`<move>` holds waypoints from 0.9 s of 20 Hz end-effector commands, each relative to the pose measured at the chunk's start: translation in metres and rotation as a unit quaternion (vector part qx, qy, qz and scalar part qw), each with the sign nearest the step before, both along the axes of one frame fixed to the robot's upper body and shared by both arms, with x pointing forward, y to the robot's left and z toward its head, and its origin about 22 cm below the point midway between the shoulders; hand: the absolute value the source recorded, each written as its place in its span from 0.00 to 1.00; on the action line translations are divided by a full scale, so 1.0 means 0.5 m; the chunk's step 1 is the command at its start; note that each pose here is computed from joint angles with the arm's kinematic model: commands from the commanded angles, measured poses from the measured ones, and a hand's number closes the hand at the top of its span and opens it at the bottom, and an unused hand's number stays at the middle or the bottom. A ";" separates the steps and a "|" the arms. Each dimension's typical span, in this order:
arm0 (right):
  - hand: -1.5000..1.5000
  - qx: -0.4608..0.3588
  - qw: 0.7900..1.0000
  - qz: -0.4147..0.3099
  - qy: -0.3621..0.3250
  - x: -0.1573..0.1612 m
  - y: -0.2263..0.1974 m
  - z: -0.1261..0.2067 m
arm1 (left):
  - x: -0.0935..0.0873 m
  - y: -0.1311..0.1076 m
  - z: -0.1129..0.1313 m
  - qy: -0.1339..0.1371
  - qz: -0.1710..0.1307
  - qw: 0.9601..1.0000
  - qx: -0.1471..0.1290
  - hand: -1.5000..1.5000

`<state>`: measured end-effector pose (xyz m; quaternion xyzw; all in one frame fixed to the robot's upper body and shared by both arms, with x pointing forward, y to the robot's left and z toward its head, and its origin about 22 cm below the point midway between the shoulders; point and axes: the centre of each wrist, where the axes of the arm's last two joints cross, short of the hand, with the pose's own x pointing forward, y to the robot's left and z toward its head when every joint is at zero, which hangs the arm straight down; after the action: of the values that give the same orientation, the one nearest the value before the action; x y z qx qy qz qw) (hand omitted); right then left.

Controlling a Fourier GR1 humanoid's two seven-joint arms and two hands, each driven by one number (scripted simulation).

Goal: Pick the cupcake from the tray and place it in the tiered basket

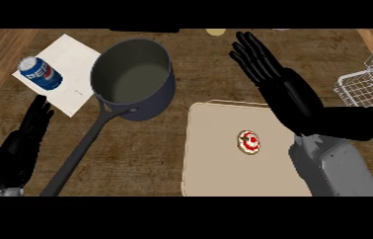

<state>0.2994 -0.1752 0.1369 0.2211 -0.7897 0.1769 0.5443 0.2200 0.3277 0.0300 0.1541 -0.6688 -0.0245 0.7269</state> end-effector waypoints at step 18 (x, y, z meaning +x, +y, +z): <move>0.00 0.217 0.973 0.034 0.067 -0.079 -0.446 -0.179 | 0.097 -0.210 0.011 -0.086 -0.066 0.994 -0.031 0.50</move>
<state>0.2812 -0.3436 0.0413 0.3767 -0.7468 -0.0579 0.5449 0.2616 0.2259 0.0370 0.0953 -0.7404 -0.0363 0.6644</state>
